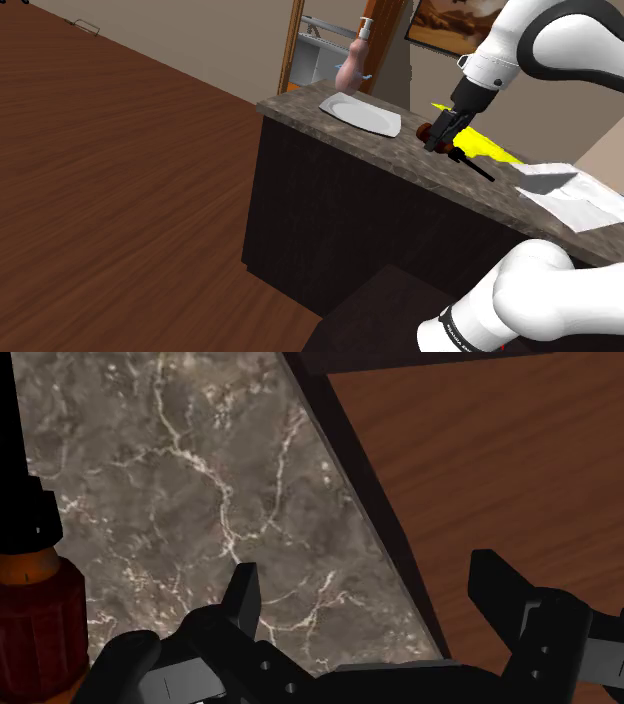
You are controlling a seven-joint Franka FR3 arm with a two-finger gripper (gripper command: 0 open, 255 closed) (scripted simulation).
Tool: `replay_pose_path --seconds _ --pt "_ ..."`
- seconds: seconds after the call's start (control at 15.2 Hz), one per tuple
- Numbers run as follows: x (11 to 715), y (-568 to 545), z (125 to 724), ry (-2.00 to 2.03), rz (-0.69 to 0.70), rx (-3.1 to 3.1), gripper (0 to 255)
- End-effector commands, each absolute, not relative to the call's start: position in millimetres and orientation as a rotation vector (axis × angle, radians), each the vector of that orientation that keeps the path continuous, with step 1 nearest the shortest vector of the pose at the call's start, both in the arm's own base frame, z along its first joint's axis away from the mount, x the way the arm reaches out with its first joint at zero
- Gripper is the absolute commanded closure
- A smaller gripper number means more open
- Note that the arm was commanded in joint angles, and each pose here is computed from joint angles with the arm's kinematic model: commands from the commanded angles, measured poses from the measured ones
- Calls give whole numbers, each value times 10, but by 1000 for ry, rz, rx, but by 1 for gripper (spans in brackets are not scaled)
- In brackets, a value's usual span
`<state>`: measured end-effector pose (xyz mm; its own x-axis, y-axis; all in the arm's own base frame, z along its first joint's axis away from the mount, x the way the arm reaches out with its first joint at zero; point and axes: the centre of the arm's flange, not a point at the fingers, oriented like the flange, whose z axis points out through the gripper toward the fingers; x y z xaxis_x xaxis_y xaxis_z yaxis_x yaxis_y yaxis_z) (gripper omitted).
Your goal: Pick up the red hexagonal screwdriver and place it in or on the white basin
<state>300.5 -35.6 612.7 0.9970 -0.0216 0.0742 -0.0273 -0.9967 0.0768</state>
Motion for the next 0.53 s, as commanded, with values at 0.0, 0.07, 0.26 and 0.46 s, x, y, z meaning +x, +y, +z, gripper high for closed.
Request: replay_pose_path --seconds 0.0,0.07,0.26,0.46 --pt "3005 -356 6127 -38 113 3061 0" --pt "3029 -489 6120 -81 115 3064 0" --pt "3079 -893 6095 -210 124 3069 0" --pt "3095 -1299 6065 -339 133 3069 0"
